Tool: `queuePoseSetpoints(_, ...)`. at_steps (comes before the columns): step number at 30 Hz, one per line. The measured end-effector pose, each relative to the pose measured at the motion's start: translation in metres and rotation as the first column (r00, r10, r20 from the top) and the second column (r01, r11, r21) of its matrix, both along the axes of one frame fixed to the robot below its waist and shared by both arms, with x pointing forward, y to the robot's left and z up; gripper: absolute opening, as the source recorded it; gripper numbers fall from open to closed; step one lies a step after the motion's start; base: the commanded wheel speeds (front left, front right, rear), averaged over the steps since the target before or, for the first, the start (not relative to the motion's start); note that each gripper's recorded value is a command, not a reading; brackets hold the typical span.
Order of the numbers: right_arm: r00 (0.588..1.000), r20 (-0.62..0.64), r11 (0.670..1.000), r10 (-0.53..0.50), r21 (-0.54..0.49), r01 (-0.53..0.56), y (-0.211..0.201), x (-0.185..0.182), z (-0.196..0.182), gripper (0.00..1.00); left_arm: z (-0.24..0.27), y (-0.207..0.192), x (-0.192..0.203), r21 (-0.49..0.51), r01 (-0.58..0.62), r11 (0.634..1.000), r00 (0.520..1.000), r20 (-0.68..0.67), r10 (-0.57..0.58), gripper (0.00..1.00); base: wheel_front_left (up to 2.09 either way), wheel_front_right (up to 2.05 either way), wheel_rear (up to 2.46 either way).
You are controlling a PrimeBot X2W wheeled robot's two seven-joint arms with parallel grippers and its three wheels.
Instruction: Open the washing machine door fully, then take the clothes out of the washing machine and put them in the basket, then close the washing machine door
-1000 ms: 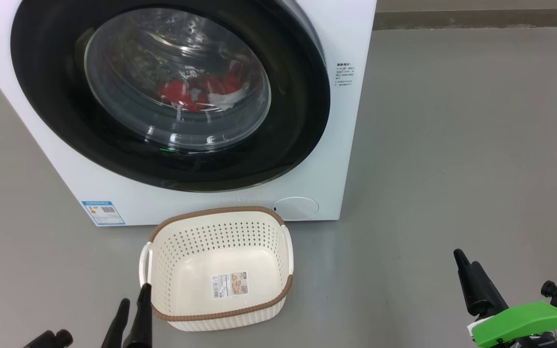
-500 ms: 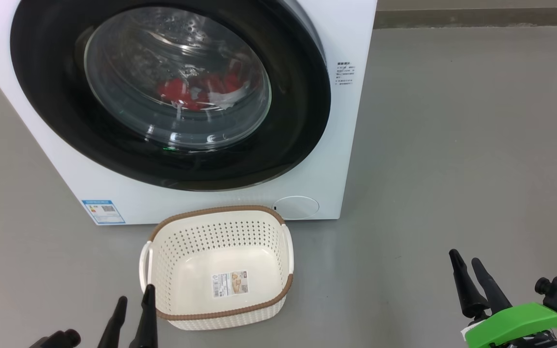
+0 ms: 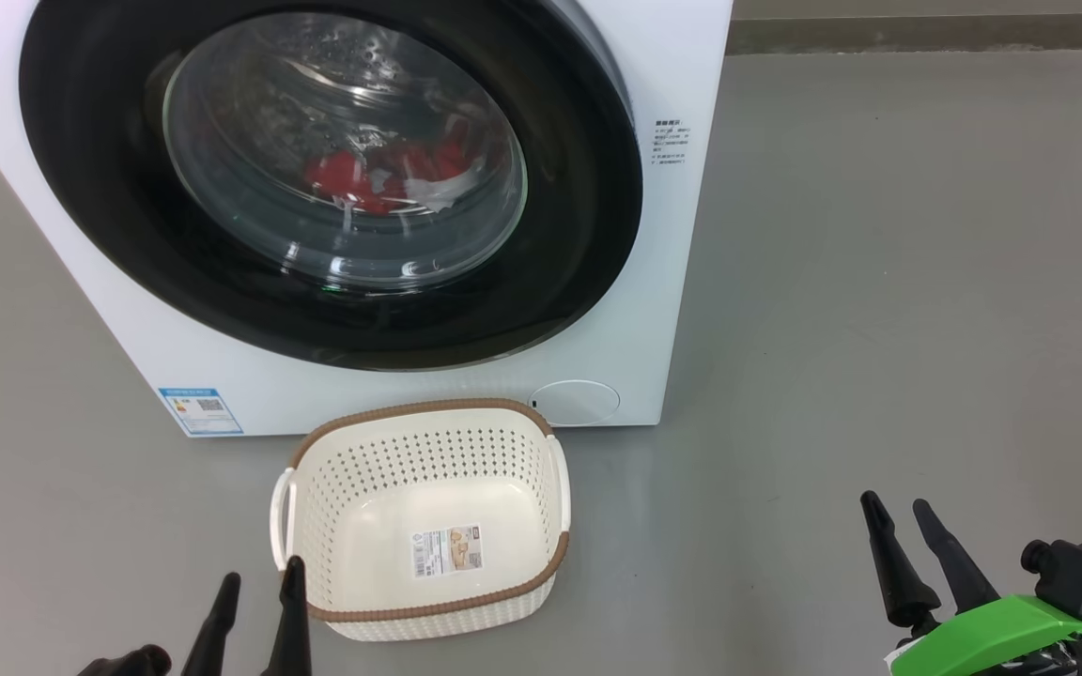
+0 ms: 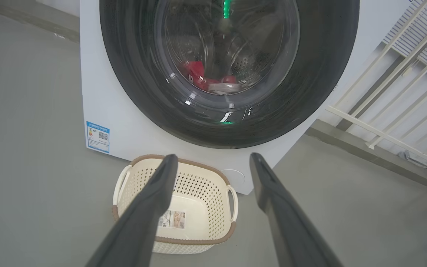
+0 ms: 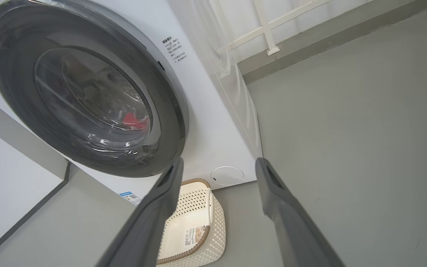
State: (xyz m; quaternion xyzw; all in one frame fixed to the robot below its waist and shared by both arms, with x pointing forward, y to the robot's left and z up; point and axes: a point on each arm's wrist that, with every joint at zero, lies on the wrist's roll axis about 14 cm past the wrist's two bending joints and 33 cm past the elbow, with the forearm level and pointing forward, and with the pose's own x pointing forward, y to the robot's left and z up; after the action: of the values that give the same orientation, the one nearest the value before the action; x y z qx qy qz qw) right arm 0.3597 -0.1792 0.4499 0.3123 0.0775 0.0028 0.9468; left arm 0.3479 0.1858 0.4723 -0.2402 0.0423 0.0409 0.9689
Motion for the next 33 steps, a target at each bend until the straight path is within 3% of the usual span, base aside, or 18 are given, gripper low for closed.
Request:
queuePoseSetpoints(23,0.998,0.041,0.977,0.047,-0.212,-0.037,0.0,-0.005,0.001,1.0,0.013,0.001,-0.003,0.264,0.013,0.965,0.997,0.067,-0.032,1.0,0.0,0.0,0.0)
queuePoseSetpoints(33,0.998,0.053,0.959,0.043,-0.282,-0.027,-0.007,-0.008,0.001,1.0,0.012,0.001,-0.007,0.321,0.025,0.947,0.996,0.076,-0.052,1.0,0.0,0.0,0.0)
